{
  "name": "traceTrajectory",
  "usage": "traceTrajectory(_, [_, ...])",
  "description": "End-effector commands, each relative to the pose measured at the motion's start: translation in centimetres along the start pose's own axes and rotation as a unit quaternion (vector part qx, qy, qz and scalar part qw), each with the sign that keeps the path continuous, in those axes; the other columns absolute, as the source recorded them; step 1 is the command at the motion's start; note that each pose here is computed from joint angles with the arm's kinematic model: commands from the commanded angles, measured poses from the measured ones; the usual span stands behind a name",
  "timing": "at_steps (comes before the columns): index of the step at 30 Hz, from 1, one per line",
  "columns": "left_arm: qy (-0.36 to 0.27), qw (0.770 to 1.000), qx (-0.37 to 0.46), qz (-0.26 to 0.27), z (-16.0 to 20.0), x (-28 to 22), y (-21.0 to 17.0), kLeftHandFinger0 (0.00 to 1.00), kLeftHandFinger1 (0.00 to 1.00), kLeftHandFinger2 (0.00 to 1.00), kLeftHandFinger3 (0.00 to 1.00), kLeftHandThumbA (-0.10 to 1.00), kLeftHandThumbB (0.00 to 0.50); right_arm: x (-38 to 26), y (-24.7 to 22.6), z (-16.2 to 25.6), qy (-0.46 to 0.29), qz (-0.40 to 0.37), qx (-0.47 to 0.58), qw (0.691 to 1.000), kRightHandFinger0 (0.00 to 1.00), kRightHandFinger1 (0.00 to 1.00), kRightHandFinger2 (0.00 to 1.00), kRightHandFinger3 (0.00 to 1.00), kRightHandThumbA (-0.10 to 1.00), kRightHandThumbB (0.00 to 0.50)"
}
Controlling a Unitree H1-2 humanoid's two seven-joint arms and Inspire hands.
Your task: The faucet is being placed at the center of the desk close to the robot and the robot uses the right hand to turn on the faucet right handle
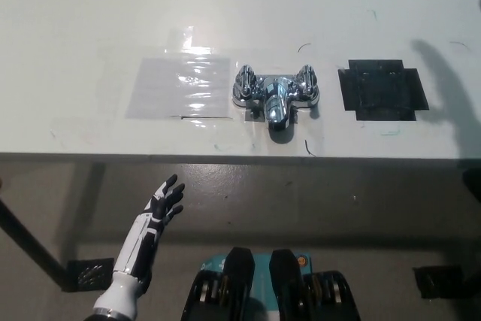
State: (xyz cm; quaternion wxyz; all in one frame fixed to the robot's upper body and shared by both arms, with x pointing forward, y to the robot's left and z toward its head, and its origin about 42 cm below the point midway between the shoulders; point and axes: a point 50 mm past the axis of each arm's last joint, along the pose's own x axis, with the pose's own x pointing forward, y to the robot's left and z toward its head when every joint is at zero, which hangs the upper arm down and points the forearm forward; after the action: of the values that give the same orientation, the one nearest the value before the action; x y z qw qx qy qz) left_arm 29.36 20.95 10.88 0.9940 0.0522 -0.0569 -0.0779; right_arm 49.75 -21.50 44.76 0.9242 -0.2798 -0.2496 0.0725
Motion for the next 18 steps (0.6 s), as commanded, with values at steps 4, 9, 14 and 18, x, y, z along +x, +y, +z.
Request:
traceTrajectory(4, [-0.035,0.999,0.001,0.001,0.9,-0.6,0.3,1.00,1.00,1.00,1.00,1.00,0.048,12.2,3.5,11.8,0.125,0.212,-0.169,0.954,1.00,1.00,1.00,1.00,0.92,0.304])
traceTrajectory(9, [-0.033,0.999,0.000,0.003,0.8,-0.8,0.4,1.00,1.00,1.00,1.00,1.00,0.045,13.7,7.7,12.1,0.139,0.254,-0.292,0.912,1.00,1.00,1.00,1.00,1.00,0.195])
traceTrajectory(14, [-0.024,1.000,-0.005,0.003,0.8,-0.8,0.5,1.00,1.00,1.00,1.00,1.00,0.066,14.4,9.5,10.8,0.153,0.261,-0.280,0.911,1.00,1.00,1.00,1.00,0.95,0.199])
traceTrajectory(18, [-0.026,1.000,0.001,0.009,0.8,-1.1,0.5,1.00,1.00,1.00,1.00,1.00,0.075,14.1,11.1,9.5,0.207,0.246,-0.301,0.898,1.00,1.00,1.00,1.00,1.00,0.289])
